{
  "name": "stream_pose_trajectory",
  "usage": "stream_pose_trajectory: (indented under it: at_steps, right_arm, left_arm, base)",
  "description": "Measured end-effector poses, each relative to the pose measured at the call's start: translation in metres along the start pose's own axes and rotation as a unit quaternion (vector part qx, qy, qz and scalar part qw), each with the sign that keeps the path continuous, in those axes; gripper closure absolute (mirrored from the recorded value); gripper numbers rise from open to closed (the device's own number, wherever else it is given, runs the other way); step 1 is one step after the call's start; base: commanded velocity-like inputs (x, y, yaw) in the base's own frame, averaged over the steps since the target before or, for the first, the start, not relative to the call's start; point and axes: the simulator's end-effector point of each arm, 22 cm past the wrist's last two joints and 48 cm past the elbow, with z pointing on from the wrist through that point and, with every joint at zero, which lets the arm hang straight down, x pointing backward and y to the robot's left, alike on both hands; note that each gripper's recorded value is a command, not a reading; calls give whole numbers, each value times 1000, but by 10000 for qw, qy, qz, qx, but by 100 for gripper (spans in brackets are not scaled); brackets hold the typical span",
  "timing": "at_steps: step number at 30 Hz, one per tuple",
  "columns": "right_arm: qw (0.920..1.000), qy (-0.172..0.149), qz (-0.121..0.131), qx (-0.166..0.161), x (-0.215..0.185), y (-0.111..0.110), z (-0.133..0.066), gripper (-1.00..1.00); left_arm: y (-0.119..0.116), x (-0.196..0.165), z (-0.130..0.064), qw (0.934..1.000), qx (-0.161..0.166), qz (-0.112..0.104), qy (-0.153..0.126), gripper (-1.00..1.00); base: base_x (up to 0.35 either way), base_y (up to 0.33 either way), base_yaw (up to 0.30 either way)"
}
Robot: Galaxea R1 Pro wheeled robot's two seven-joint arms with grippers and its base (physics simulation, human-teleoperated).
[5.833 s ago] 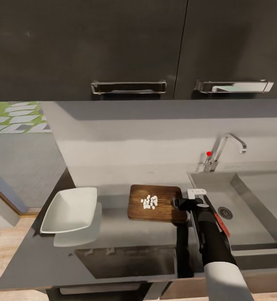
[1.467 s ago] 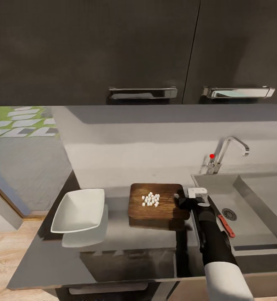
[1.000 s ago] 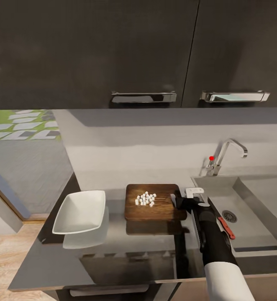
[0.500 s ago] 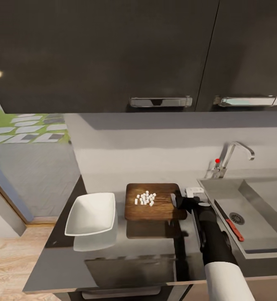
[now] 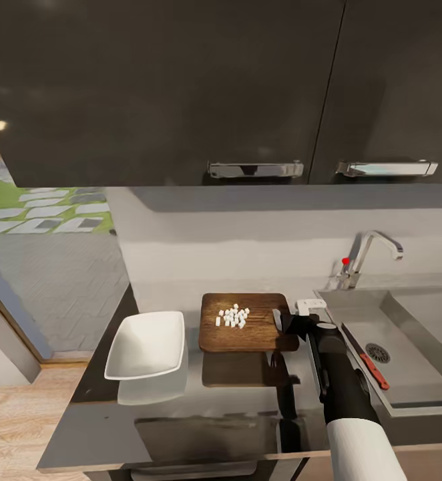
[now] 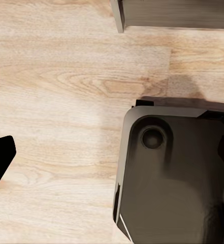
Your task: In the kitchen, take the Vidalia onion out of the sink, dice it on the chopping board with the paring knife, put the diced onion into the bowl on the countertop, then place both the paring knife and the chopping board into the sink.
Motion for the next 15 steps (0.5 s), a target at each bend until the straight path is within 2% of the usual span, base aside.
stream_pose_trajectory:
  at_steps: [7, 15]
  right_arm:
    - [9999, -106, 0, 20, -11, -2, -7, 100]
    - [9999, -106, 12, 21, -15, -2, -12, 100]
  left_arm:
    - [0, -3, 0, 10000, 3, -8, -49, -100]
    - [-1, -8, 0, 9999, 7, -19, -111, -100]
  base:
    - [0, 16, 0]
    - [0, 224, 0]
